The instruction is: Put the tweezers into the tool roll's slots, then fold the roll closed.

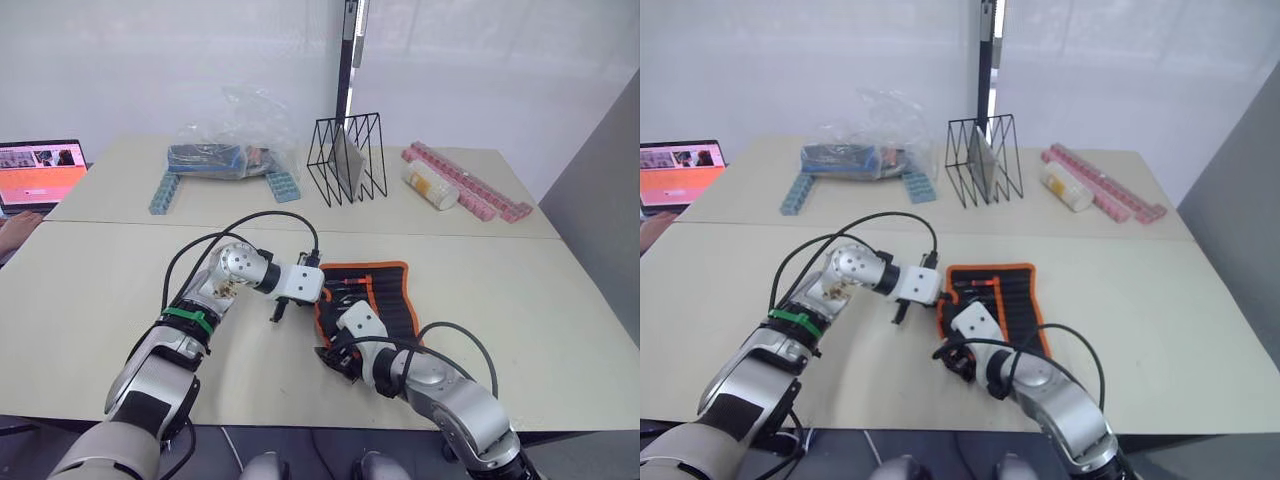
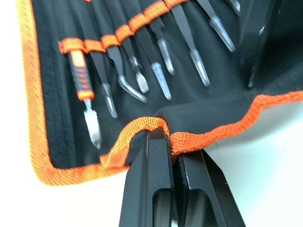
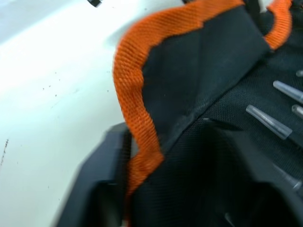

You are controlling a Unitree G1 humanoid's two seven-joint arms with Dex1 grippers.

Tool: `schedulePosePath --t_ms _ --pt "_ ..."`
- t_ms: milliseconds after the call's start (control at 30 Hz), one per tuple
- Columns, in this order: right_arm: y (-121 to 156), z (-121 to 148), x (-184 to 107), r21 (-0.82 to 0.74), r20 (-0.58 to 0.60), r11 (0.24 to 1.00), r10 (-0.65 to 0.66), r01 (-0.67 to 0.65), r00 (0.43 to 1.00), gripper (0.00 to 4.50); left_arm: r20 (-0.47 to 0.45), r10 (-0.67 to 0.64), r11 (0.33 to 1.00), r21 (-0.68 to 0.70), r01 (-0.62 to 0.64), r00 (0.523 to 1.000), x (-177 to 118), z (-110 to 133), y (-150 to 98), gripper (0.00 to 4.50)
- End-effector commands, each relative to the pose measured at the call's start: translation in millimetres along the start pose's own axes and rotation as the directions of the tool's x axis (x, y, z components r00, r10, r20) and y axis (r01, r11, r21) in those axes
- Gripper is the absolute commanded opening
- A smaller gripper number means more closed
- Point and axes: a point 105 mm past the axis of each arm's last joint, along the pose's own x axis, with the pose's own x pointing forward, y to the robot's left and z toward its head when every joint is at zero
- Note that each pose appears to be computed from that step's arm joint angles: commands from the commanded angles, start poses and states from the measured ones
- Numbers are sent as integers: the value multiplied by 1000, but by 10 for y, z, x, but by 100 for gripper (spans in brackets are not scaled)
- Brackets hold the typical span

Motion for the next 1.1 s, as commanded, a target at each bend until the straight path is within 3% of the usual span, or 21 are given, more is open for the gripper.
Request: schedulePosePath --t_ms 33,67,133,467,733,1100 --pt "-53 88 -86 -24 41 999 -29 30 999 95 14 12 1000 -14 -12 1000 -84 33 51 0" --pt "-58 84 -94 -24 41 999 -32 33 999 60 16 11 1000 -23 -10 1000 -93 29 48 0" --pt "-68 64 -108 -24 38 999 -37 38 999 0 48 3 998 -57 0 999 -132 51 34 67" --pt "-94 1 -101 -32 25 998 -51 51 998 0 181 -38 971 -226 80 983 -547 76 172 381" --pt "-113 -21 -158 -65 47 996 -55 58 997 0 74 -100 983 -146 110 992 -512 -108 185 381" --pt "-174 -134 -365 -47 119 996 -69 75 991 0 79 -121 984 -125 130 990 -343 -7 292 381"
